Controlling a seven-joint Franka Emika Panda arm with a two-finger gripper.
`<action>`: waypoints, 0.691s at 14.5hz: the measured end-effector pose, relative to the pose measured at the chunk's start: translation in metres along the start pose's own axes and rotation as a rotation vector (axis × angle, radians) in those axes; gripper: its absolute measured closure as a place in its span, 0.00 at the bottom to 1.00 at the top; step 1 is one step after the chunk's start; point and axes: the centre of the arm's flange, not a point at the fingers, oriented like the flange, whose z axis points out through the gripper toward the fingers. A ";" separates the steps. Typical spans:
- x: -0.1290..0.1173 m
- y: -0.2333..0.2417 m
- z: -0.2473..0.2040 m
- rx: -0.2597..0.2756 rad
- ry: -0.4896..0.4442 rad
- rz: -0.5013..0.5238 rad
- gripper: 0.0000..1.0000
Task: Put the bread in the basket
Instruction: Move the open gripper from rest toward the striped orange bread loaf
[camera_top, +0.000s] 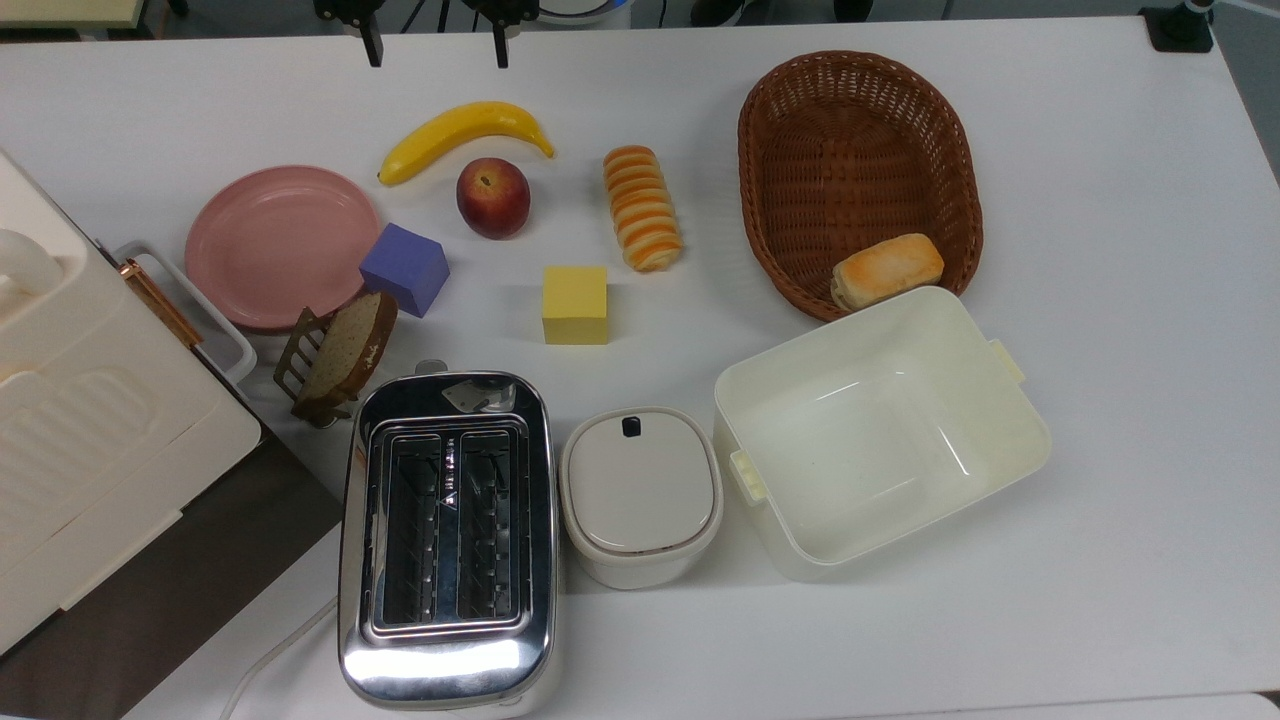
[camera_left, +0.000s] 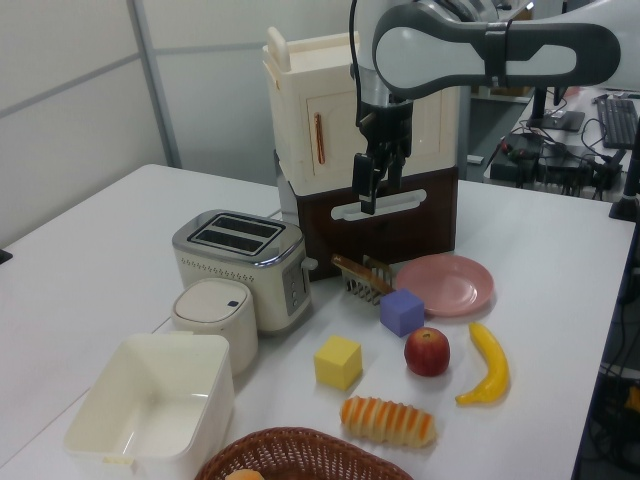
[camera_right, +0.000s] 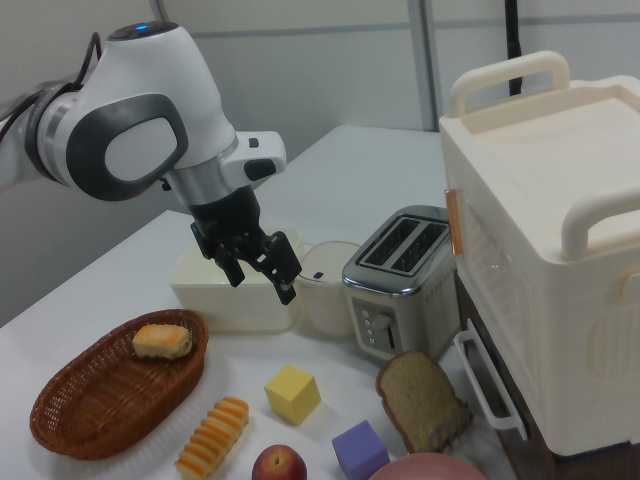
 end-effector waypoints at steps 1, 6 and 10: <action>0.000 0.000 0.000 0.000 0.000 0.000 0.00; 0.005 -0.031 0.005 0.005 -0.011 -0.001 0.00; 0.005 -0.031 0.008 0.005 -0.016 0.001 0.00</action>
